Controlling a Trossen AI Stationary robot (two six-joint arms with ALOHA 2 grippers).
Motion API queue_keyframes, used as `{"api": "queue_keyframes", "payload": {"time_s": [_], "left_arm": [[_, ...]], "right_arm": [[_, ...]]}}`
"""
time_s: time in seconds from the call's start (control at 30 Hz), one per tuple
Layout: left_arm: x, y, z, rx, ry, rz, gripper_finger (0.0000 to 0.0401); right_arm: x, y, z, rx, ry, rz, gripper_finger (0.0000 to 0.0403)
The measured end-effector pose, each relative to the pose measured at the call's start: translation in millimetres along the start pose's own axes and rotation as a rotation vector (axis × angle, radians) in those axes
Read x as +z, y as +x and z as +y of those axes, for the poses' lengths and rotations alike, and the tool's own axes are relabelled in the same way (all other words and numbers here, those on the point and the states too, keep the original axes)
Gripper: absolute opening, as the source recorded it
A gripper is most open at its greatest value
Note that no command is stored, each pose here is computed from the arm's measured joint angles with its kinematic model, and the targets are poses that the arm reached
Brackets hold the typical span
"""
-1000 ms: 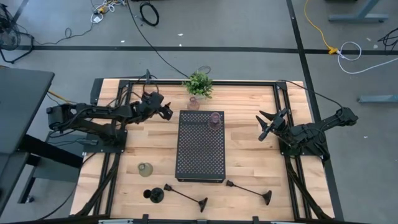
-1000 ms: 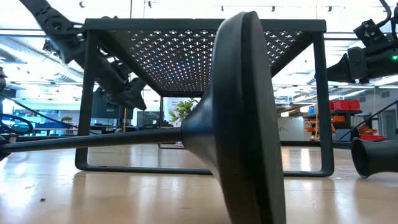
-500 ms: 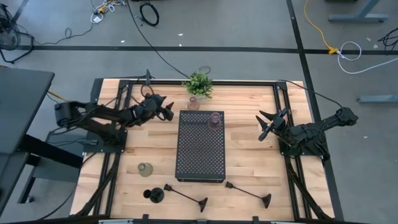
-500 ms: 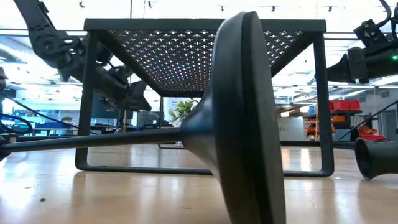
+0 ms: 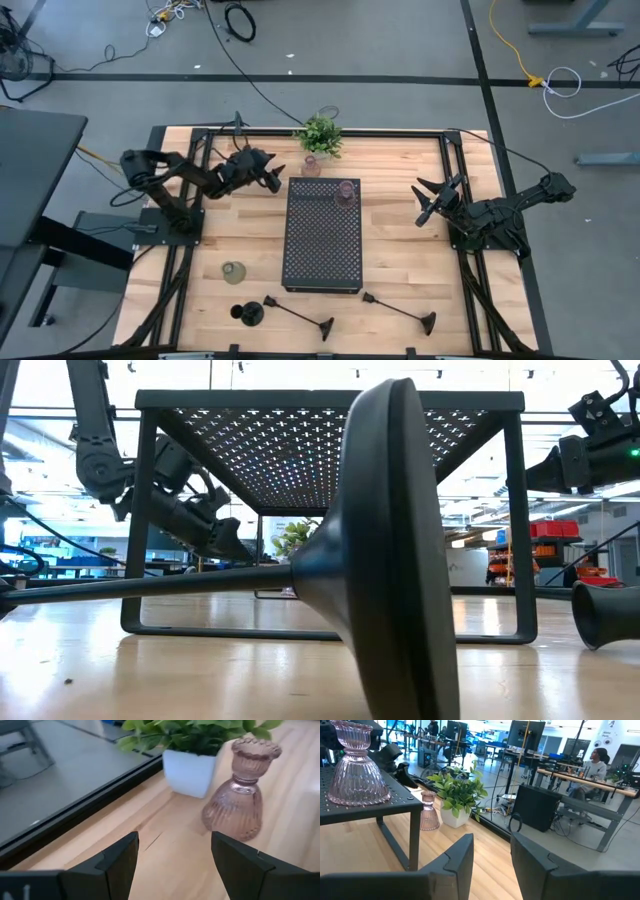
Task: Pick & Place candle stick holders
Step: Align the purple glass candle holder with the other purple glass candle holder on the shelf
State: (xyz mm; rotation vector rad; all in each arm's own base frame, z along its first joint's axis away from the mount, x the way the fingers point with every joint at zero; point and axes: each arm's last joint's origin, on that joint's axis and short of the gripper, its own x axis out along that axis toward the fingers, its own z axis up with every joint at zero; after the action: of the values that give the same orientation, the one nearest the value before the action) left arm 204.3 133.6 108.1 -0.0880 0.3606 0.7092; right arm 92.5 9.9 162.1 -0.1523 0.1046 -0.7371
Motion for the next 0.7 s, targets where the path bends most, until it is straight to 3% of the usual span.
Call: {"api": "queue_keyframes", "payload": {"time_s": [0.13, 0.27, 0.47, 0.7], "left_arm": [[-1.7, 4.5, 3.4, -0.058, 0.027, -0.037, 0.0251], [0.2, 6.5, 2.6, -0.190, 0.072, -0.102, 0.0248], [3.9, 9.3, -0.9, -0.325, 0.171, -0.140, 0.0219], [14.0, 17.6, -2.7, -0.352, 0.195, -0.181, 0.0198]], "right_arm": [[0.0, 0.0, 0.0, 0.000, 0.000, 0.000, 0.0130], [0.0, 0.0, 0.0, 0.000, 0.000, 0.000, 0.0130], [-0.1, 0.0, 0.0, 0.000, 0.000, 0.000, 0.0130], [0.0, 0.0, 0.0, 0.000, 0.000, 0.000, 0.0130]]}}
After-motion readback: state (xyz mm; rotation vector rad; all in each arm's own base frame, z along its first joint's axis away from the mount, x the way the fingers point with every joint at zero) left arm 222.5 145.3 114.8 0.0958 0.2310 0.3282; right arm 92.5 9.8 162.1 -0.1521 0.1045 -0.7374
